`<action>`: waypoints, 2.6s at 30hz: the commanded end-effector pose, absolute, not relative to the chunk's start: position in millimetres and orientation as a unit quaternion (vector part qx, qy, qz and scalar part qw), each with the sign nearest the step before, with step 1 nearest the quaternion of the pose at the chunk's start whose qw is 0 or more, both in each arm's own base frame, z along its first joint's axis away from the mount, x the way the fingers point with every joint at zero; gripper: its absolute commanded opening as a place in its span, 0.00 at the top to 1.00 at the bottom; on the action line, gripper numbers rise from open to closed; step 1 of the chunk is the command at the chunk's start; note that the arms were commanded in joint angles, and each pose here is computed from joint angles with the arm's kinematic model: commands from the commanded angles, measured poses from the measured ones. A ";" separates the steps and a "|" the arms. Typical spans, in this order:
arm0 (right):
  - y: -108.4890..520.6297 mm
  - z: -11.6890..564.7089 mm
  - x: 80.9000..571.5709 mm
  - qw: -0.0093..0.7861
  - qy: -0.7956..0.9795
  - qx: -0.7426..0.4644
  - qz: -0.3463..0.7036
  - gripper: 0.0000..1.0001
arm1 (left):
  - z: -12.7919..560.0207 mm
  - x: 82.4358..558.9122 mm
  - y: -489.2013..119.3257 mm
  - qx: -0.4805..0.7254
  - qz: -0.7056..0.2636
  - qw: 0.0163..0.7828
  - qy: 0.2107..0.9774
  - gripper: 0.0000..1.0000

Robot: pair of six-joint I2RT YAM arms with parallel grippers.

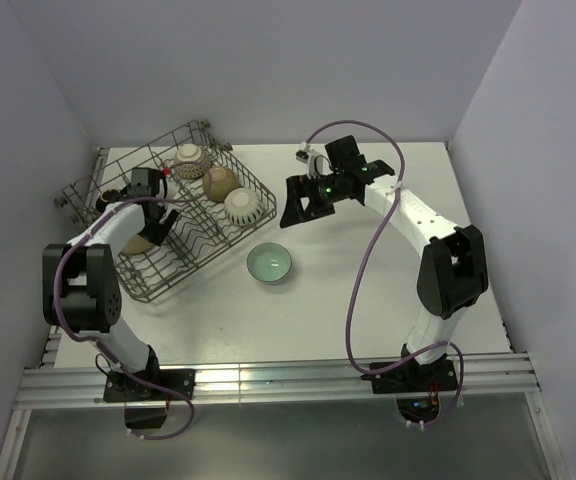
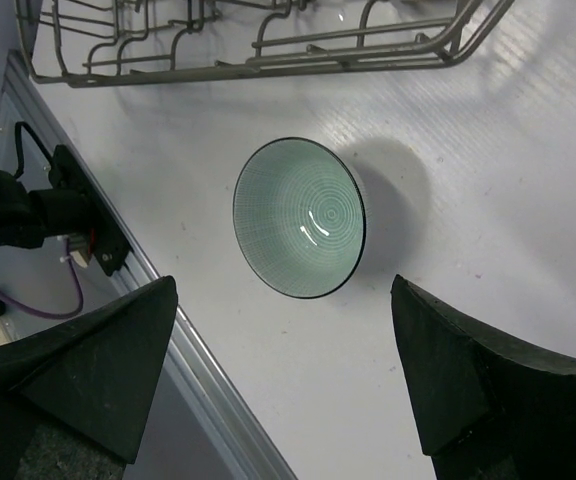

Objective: Load the bowls into the dish rack

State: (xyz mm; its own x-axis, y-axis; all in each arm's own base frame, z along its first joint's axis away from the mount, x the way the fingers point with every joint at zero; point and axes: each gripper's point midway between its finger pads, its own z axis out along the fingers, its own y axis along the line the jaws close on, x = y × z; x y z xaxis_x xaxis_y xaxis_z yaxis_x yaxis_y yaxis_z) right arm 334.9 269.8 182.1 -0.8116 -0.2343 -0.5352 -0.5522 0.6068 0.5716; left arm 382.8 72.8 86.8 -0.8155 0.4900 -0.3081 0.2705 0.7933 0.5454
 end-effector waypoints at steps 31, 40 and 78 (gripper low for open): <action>305.4 59.1 308.1 0.100 0.918 -0.252 0.290 0.63 | 322.1 326.0 -105.3 0.209 -0.286 0.533 0.768 0.00; 318.0 101.9 316.9 0.141 0.876 -0.245 0.389 1.00 | 340.6 307.6 -131.7 0.234 -0.383 0.523 0.725 0.01; 324.5 340.2 307.1 0.187 0.623 -0.186 0.737 1.00 | 355.0 284.4 -211.4 0.004 -0.710 0.386 0.588 0.01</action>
